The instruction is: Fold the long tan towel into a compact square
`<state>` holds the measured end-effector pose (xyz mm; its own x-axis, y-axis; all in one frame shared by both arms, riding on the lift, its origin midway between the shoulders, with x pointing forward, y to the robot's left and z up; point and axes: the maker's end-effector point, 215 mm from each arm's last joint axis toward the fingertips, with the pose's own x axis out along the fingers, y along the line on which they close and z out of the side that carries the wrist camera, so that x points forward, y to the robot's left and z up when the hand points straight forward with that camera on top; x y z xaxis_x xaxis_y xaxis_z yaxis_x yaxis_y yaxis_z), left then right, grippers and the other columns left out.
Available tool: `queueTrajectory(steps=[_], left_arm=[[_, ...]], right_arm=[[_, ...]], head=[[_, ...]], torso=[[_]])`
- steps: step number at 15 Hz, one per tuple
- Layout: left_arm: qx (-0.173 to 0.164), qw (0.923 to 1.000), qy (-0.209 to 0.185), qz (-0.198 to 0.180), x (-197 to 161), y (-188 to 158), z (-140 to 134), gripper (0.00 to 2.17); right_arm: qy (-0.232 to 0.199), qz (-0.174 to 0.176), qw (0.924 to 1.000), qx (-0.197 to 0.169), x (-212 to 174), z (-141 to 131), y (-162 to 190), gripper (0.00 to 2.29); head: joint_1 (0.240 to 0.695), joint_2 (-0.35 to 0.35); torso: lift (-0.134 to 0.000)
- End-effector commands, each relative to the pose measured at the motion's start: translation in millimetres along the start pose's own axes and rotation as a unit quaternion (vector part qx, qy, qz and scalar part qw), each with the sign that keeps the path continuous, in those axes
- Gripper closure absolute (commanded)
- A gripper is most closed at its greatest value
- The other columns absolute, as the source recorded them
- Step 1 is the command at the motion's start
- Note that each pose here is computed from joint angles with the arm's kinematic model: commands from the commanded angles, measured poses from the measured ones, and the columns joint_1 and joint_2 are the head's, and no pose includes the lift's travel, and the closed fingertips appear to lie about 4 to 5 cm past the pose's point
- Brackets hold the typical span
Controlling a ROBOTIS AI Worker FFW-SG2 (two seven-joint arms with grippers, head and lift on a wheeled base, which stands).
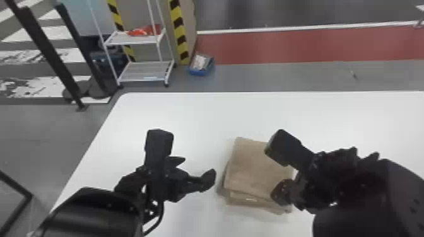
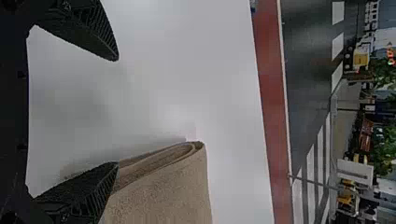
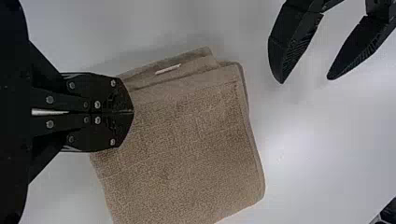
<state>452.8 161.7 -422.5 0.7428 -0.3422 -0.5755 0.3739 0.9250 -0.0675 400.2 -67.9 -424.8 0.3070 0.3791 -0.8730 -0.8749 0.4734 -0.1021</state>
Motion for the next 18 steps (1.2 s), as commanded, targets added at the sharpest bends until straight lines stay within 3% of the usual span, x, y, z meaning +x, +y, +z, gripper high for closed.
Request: queueTrajectory(steps=[1,5,9,14,16,18], left_arm=[[-0.001,0.9995,-0.014,-0.029,6,-30,9,0.10],[0.009,0.9993,-0.012,-0.035,21,-44,8,0.10],[0.011,0.9989,-0.007,-0.045,22,-55,1,0.10],[0.015,0.9982,-0.005,-0.057,22,-71,-2,0.13],[0.019,0.9981,-0.007,-0.058,24,-73,-1,0.13],[0.024,0.9981,-0.006,-0.057,27,-75,0,0.14]], right_arm=[[-0.008,-0.003,0.9999,0.008,-5,2,-4,2.13],[-0.039,-0.014,0.9983,0.042,-24,7,-23,2.13],[-0.032,-0.023,0.9972,0.064,-17,-2,-53,2.13],[-0.071,0.000,0.9911,0.113,-16,9,-78,2.13],[-0.079,0.001,0.9904,0.113,-17,13,-80,2.13],[-0.082,-0.029,0.9885,0.123,-20,10,-98,2.13]], head=[[0.695,0.133],[0.695,0.063],[0.695,0.033],[0.695,-0.007],[0.695,-0.016],[0.695,-0.018]], torso=[[-0.124],[-0.124],[-0.124],[-0.124],[-0.124],[-0.124]])
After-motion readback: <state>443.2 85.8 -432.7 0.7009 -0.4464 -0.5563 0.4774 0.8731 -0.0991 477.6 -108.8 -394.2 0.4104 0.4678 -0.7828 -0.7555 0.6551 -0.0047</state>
